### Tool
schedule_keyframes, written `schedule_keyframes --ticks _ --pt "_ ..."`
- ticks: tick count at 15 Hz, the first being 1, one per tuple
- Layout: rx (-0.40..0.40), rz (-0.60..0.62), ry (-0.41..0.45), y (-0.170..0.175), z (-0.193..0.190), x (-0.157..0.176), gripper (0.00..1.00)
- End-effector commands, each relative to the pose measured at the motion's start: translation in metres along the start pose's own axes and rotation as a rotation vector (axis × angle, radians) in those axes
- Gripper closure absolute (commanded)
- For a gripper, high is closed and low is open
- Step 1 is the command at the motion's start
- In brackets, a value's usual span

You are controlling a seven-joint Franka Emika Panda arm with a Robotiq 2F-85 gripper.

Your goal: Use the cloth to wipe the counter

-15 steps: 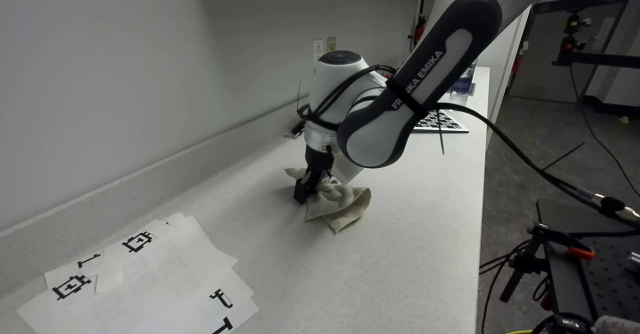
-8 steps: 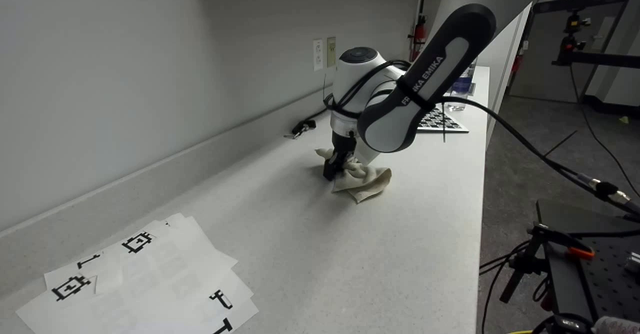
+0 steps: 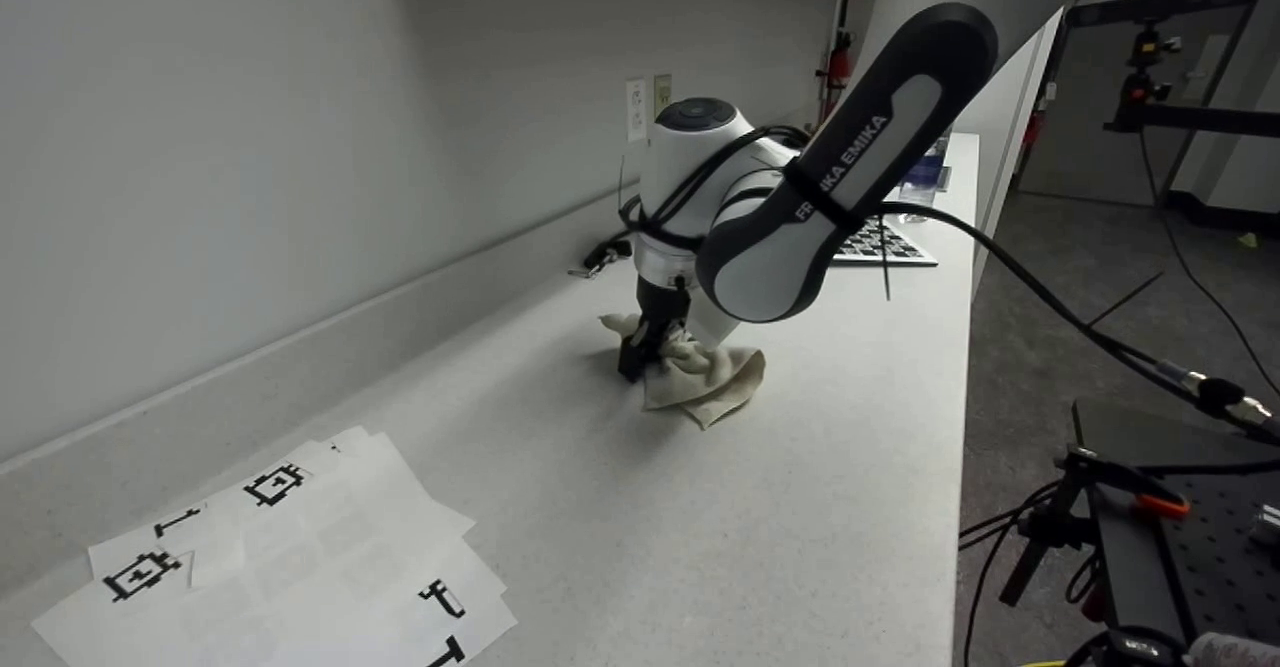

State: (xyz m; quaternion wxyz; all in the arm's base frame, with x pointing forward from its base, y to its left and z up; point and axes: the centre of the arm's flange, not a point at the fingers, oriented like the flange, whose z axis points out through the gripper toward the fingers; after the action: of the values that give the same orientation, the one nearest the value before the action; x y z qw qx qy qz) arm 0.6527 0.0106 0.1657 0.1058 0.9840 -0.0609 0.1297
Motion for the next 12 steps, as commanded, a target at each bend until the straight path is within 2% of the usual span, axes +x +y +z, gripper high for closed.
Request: schedule_keyframes --ticks 1,4,6,12 --pt "0.064 -0.070 0.024 -0.050 -0.010 0.009 0.96" --pt "0.100 -0.102 0.032 -0.070 -0.018 0.006 0.96" --pt "0.095 -0.103 0.028 -0.066 -0.017 0.004 0.96" --pt "0.012 -0.025 0.021 -0.002 -0.008 -0.005 0.96"
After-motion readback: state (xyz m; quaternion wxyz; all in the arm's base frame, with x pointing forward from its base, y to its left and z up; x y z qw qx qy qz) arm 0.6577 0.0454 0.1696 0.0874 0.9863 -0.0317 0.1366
